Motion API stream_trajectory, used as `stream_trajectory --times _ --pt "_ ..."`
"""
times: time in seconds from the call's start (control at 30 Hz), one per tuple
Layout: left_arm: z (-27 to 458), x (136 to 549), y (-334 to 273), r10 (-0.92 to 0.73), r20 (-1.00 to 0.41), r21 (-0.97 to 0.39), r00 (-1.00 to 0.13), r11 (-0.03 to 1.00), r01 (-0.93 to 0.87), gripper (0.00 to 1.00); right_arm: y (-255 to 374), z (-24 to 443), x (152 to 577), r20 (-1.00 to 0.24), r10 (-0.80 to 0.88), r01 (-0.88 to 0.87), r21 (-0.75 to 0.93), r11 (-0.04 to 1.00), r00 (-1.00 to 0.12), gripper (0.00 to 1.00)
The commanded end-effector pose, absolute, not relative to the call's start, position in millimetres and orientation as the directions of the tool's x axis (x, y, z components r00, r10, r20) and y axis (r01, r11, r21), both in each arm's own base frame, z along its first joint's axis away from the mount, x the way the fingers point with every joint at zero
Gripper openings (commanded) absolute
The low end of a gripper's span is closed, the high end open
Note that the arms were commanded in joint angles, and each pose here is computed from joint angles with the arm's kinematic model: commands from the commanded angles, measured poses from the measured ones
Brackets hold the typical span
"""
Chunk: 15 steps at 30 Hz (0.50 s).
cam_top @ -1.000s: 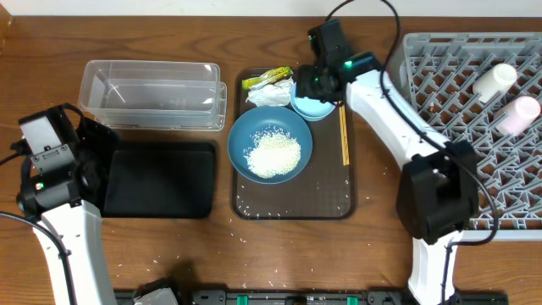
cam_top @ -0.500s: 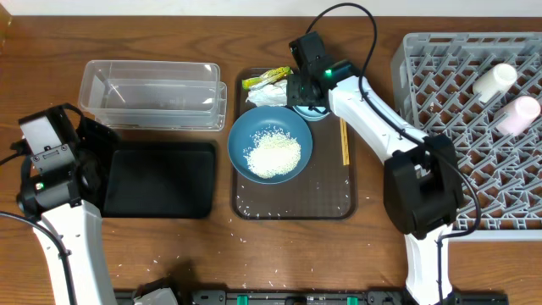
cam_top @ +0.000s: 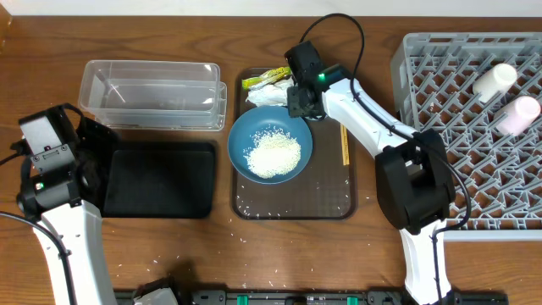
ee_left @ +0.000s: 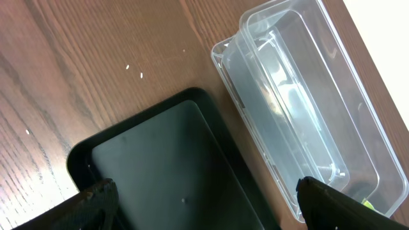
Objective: Sort waste into correct bins and load items into the dishwasher rack
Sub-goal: 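Move the right gripper to the light-blue saucer and grasp its rim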
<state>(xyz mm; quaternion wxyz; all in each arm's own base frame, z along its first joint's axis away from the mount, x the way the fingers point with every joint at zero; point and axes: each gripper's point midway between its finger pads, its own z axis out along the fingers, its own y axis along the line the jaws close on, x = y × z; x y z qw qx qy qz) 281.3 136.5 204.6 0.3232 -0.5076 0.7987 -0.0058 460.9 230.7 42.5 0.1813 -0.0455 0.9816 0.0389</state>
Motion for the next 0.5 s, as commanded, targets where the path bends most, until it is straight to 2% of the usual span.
stream_trajectory --times 0.0,0.17,0.23,0.3,0.37,0.47 --pt "214.4 281.4 140.8 -0.810 -0.529 -0.344 -0.252 0.476 -0.809 0.92 225.4 38.3 458.7 -0.352 -0.099 -0.113 0.018 0.993 -0.931 0.49" --pt "214.4 281.4 140.9 -0.810 -0.530 -0.344 -0.252 0.476 -0.810 0.92 226.6 39.3 460.1 -0.359 -0.099 -0.114 0.022 0.993 -0.928 0.47" --pt "214.4 281.4 140.8 -0.810 -0.529 -0.344 -0.252 0.476 -0.809 0.92 227.2 39.9 461.3 -0.364 -0.098 -0.114 0.024 0.993 -0.926 0.42" --pt "214.4 281.3 140.9 -0.810 -0.529 -0.344 -0.251 0.476 -0.810 0.92 228.0 40.3 462.4 -0.369 -0.097 -0.115 0.026 0.993 -0.924 0.32" --pt "214.4 281.4 140.8 -0.810 -0.529 -0.344 -0.252 0.476 -0.809 0.92 229.0 40.4 462.8 -0.372 -0.099 -0.117 0.026 0.993 -0.923 0.27" --pt "214.4 281.4 140.8 -0.810 -0.529 -0.344 -0.252 0.476 -0.809 0.92 230.2 41.3 465.0 -0.382 -0.104 -0.124 0.028 0.992 -0.918 0.26"
